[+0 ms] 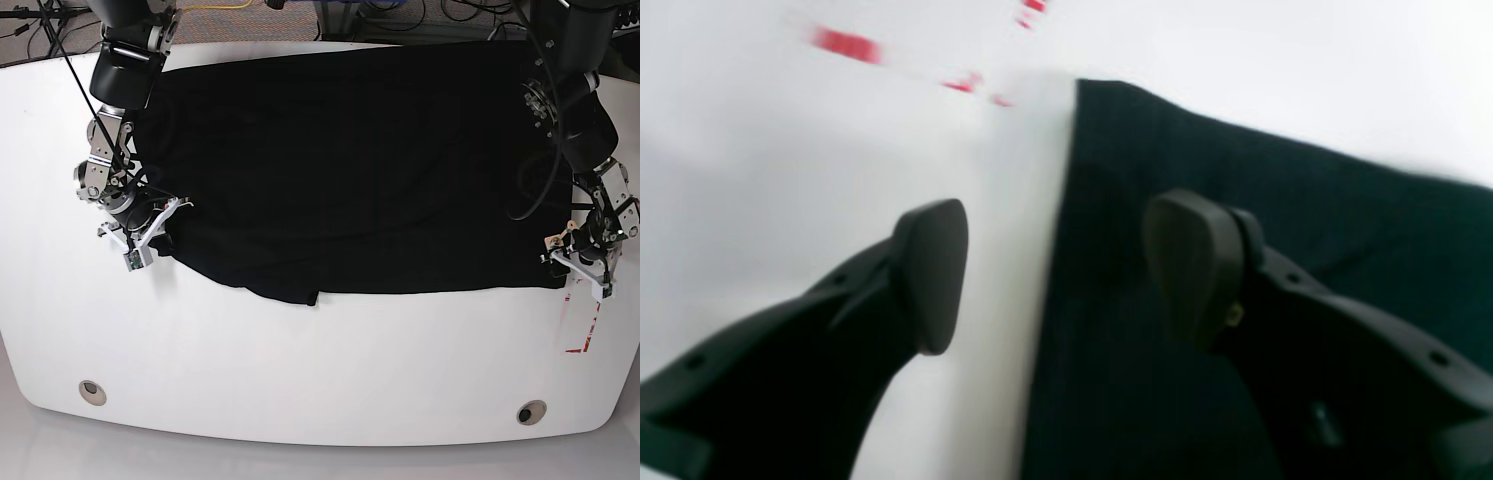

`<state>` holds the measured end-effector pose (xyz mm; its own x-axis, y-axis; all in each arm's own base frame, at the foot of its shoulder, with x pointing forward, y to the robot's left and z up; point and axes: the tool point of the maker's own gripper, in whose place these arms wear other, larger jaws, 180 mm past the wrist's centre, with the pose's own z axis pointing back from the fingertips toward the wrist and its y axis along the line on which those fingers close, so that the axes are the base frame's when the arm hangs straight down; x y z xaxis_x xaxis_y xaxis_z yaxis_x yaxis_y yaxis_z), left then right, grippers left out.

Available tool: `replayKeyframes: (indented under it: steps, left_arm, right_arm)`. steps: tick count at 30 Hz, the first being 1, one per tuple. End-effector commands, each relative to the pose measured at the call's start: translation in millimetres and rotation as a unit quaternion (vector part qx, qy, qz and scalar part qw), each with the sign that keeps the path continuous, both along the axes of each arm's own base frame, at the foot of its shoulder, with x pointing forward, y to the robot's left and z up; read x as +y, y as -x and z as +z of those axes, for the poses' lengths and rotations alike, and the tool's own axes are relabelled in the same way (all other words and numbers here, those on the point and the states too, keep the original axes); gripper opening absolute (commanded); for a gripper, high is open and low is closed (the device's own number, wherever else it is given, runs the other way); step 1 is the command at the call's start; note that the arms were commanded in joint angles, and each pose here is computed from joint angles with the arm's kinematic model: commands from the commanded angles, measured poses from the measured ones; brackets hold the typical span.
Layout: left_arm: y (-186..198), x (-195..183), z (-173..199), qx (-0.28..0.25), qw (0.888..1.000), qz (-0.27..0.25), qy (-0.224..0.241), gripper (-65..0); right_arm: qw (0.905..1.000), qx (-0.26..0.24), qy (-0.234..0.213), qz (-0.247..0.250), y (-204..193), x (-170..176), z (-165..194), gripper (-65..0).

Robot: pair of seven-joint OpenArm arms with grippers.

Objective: Fold the T-shirt properly
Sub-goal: 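Grasp the shirt's side edges with both grippers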

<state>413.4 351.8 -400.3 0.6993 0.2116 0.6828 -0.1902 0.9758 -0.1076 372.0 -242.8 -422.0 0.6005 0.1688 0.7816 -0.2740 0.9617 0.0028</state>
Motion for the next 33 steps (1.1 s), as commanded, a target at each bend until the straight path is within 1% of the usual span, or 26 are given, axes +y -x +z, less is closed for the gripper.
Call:
replayKeyframes:
  steps: [1,6,10,11,12,14,15,16,17,20,22,24,26,28,30,33]
  left_arm:
    - [-20.5,9.3,23.2,-0.039,0.999,0.007,0.004,-23.3]
    - [-29.4,-3.2,16.5,-0.032,0.999,-0.009,0.016,-23.9]
    - [-34.7,-13.1,16.8,-0.024,0.999,-0.032,0.003,-25.4]
    - [-36.1,-16.3,16.7,-0.021,0.999,-0.041,-0.002,-28.7]
    - [-36.3,-17.3,16.4,-0.019,0.999,-0.044,-0.004,-30.6]
    - [-37.2,-20.8,15.5,-0.016,0.998,-0.053,-0.009,-44.9]
    - [-37.9,-21.3,16.2,-0.016,0.998,-0.054,-0.009,-50.7]
    - [-38.2,-21.3,16.7,-0.017,0.998,-0.055,-0.01,-59.0]
    - [-38.0,-21.8,16.6,-0.016,0.998,-0.056,-0.009,-64.3]
    - [-37.7,-22.4,16.6,-0.012,0.998,-0.058,-0.009,-65.0]
    - [-40.4,-21.0,22.8,-0.015,0.998,-0.06,-0.014,-63.5]
    - [-45.0,-18.4,34.2,-0.025,0.998,-0.061,-0.024,-65.0]
    - [-48.5,-18.0,45.7,-0.032,0.997,-0.068,-0.034,-65.0]
    - [-54.1,-28.6,53.9,-0.038,0.995,-0.083,-0.035,-65.0]
    - [-56.6,-31.3,63.1,-0.042,0.994,-0.09,-0.043,-65.0]
    - [-60.4,-29.7,85.6,-0.052,0.992,-0.094,-0.065,-65.0]
  right_arm:
    - [0.9998,-0.016,0.011,-0.001,-9.3,-7.3,13.6,-64.0]
    - [0.9998,-0.016,0.012,-0.001,-9.3,-8.1,13.8,-64.0]
    - [0.9998,-0.017,0.013,-0.003,-9.4,-10.4,14.9,-64.2]
    - [0.9997,-0.018,0.014,-0.004,-9.3,-11.6,15.2,-64.2]
    - [0.9997,-0.018,0.015,-0.004,-9.3,-12.3,15.4,-64.2]
    - [0.9997,-0.018,0.015,-0.005,-9.2,-13.5,15.7,-64.2]
    - [0.9997,-0.018,0.015,-0.005,-9.2,-13.5,15.7,-64.2]
    - [0.9997,-0.018,0.015,-0.005,-9.2,-13.5,15.7,-64.2]
    - [0.9997,-0.019,0.016,-0.005,-9.8,-14.2,16.5,-64.2]
    - [0.9996,-0.021,0.016,-0.005,-11.2,-14.2,18.1,-64.2]
    - [0.9995,-0.025,0.018,-0.004,-12.9,-15.0,21.4,-64.2]
    - [0.999,-0.035,0.027,-0.003,-14.7,-17.9,29.4,-64.2]
    - [0.9982,-0.047,0.036,0.0,-17.4,-19.8,38.8,-64.4]
    - [0.9975,-0.058,0.041,0.002,-20.3,-19.6,46.6,-64.4]
    - [0.9969,-0.064,0.046,0.003,-21.9,-21.5,52.1,-64.4]
    - [0.9958,-0.076,0.051,0.004,-25.9,-21.8,61.3,-64.4]
